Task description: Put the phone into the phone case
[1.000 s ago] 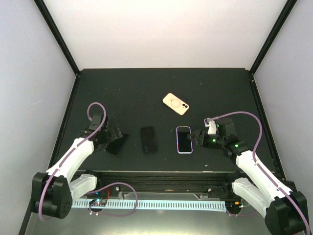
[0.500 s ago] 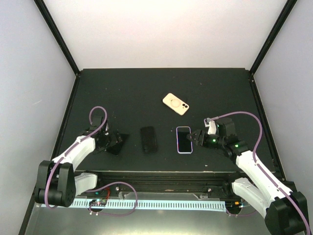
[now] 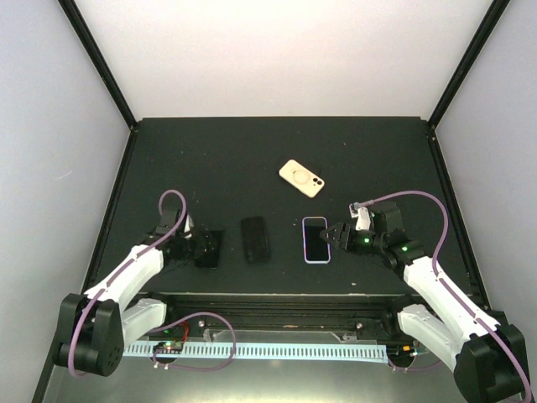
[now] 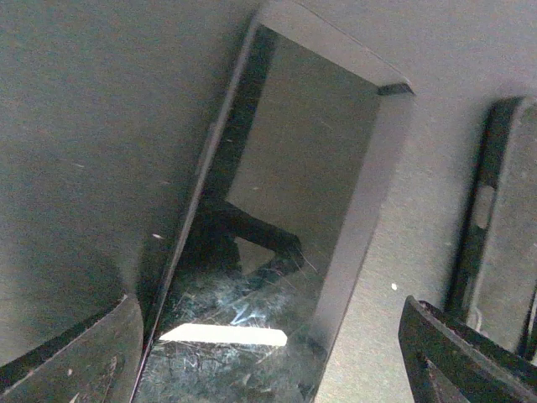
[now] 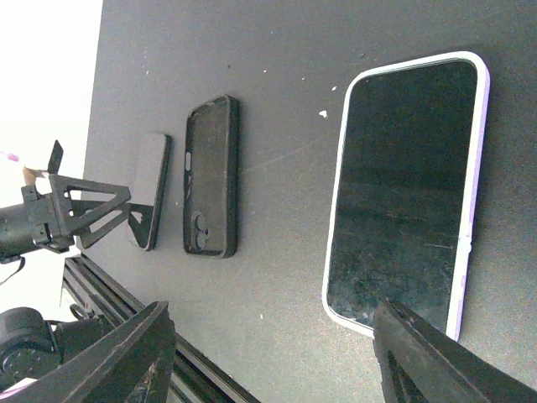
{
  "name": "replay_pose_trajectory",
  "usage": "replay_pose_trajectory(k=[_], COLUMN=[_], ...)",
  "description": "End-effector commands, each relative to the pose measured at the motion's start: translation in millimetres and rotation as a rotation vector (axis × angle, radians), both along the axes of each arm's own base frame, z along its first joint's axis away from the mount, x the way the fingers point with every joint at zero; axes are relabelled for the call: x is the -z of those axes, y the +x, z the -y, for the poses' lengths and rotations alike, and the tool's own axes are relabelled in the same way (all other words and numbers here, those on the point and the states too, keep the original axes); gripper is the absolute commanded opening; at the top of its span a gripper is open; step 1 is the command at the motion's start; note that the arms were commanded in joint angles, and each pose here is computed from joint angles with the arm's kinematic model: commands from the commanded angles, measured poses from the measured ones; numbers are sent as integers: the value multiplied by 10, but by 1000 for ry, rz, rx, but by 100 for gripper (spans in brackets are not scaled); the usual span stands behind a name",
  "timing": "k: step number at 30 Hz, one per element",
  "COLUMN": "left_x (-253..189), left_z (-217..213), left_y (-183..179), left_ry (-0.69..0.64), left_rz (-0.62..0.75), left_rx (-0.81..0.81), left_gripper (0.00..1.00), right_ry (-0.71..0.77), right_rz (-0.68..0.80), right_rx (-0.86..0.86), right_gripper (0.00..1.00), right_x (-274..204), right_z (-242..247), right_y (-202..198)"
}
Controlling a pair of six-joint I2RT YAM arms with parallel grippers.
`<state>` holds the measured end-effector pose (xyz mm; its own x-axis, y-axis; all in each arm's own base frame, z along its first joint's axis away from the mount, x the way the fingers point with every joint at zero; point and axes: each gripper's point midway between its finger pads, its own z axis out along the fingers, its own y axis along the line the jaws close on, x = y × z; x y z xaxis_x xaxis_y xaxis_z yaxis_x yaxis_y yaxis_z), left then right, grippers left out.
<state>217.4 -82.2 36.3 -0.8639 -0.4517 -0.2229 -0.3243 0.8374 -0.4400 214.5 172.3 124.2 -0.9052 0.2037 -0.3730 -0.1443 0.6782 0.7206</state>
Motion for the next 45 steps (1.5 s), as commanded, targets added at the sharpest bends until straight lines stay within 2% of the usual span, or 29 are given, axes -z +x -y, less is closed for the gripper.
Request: replay_pose_trajectory(k=[1,8,10,11,13,20,31,45], left_x=[-95,-206,-264,-282,-295,-151,109,314], left_z=[127,83,53,64,89,132,188,132], left_y=[-6,48,109,131,173,265,327,351], left_ry=[-12,110,161,179,223,332,359,415], left_rz=[4,8,12,10,0,-80,-134,-181], left_rx=[16,36,47,61,95,178,238,238], left_gripper=[85,86,90,97,99,99,95,91], right_ry=[32,30,32,32,34,30,24,32], right_rz=[28,28,29,29,31,37,41,35], right_rx=[-6,-4,-4,-3,-2,-8,-11,-8], right_gripper=[66,66,66,65,66,66,65,66], right_x=[-120,-109,-110,-110,-117,-128,-142,-127], right_z=[-49,-43,-45,-45,-45,-47,-53,-62], right_y=[42,26,21,20,22,9,36,35])
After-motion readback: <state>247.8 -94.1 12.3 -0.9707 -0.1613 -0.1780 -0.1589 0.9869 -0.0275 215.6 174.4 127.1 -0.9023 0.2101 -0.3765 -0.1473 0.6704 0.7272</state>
